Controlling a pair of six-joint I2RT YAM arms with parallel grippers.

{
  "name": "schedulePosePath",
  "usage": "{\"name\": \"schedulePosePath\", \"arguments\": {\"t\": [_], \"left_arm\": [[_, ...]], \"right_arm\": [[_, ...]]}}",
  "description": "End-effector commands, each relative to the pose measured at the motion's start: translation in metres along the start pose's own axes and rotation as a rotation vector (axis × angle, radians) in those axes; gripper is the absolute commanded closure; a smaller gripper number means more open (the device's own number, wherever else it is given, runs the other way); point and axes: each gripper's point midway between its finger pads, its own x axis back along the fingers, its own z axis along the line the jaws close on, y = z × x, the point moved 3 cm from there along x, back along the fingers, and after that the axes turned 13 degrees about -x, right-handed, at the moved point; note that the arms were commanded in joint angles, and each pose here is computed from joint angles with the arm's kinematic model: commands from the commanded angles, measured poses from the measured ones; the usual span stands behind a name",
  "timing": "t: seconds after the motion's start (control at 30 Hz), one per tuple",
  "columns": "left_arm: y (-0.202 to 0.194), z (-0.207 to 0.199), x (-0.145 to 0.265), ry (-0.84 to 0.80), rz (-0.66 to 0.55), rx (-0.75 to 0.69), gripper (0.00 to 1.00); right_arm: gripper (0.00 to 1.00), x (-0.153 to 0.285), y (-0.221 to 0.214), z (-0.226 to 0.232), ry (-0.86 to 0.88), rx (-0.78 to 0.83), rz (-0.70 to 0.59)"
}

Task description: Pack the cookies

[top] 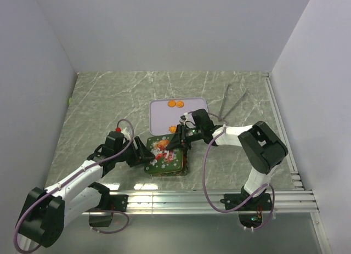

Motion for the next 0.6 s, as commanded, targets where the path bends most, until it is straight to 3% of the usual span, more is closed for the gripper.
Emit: {"name": "schedulePosePath", "arguments": {"t": [0.0, 0.03, 0.13, 0.57], "left_arm": [[0.011, -0.009, 0.000, -0.036, -0.047, -0.026, 0.33], [0.012, -0.010, 0.000, -0.040, -0.052, -0.026, 0.33], [0.017, -0.015, 0.001, -0.046, -0.066, -0.033, 0.33], [0.026, -0.021, -0.007, -0.036, -0.053, -0.055, 0.34]], "right_arm": [[0.59, 0.006, -0.001, 0.006, 0.007, 0.043, -0.011], [0.52, 0.008, -0.001, 0.007, 0.007, 0.055, -0.017], [0.43, 0.013, 0.000, 0.007, -0.010, 0.057, -0.034], [0.31, 0.053, 0.005, -0.009, -0.270, 0.067, -0.156]]}}
